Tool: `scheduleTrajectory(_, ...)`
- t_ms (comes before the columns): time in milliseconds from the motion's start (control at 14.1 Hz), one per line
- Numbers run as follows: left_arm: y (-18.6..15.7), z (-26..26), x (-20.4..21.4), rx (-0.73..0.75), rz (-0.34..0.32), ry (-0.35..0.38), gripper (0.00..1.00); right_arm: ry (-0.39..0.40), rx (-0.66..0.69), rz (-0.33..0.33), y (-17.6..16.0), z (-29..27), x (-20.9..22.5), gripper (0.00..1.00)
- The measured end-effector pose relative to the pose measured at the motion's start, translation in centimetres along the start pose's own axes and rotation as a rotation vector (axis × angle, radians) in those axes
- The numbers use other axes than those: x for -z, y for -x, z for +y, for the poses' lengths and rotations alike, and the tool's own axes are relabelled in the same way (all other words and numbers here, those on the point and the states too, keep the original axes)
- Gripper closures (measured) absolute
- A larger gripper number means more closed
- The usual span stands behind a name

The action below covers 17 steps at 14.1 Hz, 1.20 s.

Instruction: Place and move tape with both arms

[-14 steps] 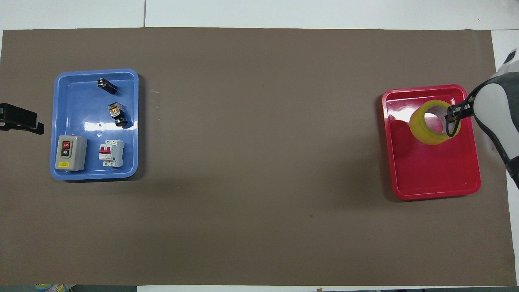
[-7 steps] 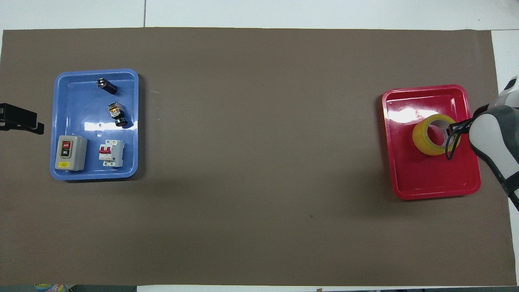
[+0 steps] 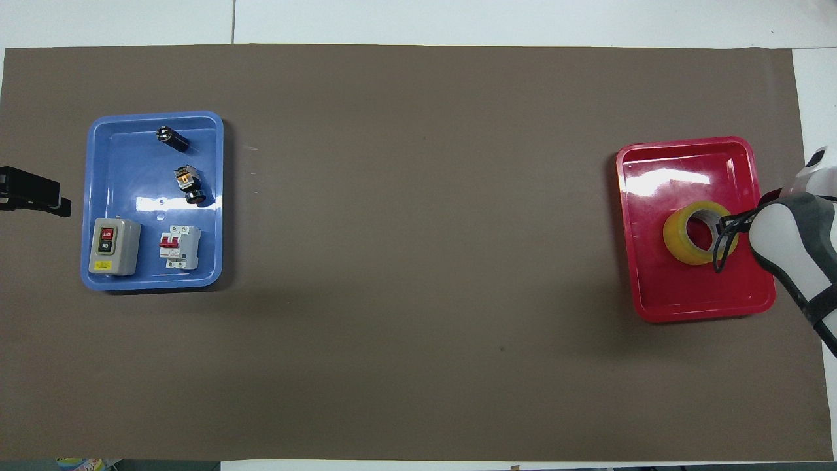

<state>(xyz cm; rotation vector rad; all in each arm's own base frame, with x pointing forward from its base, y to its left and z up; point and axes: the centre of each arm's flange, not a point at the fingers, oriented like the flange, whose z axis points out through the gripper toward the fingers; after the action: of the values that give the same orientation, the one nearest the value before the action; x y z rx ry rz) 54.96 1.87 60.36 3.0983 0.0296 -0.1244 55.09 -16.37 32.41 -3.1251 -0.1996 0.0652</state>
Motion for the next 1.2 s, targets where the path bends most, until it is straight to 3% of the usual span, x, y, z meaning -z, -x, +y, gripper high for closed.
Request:
scheduleTrajectory(141,0.0,0.0,0.0,0.0,0.0,0.0,0.0,0.001,0.003,0.006,-0.1,-0.2,0.4,0.65)
scheduleTrajectory(283,0.0,0.0,0.0,0.0,0.0,0.0,0.0,-0.003,0.009,0.004,-0.5,-0.3,2.0,0.4)
scheduleTrajectory(566,0.0,0.0,0.0,0.0,0.0,0.0,0.0,-0.03,0.024,-0.032,-2.4,-1.4,12.7,0.0)
scheduleTrajectory(990,0.0,0.0,0.0,0.0,0.0,0.0,0.0,-0.024,-0.001,-0.006,-2.1,-5.0,27.5,0.0)
scheduleTrajectory(1202,0.0,0.0,0.0,0.0,0.0,0.0,0.0,-0.027,0.006,-0.028,-0.5,-7.6,30.0,0.0)
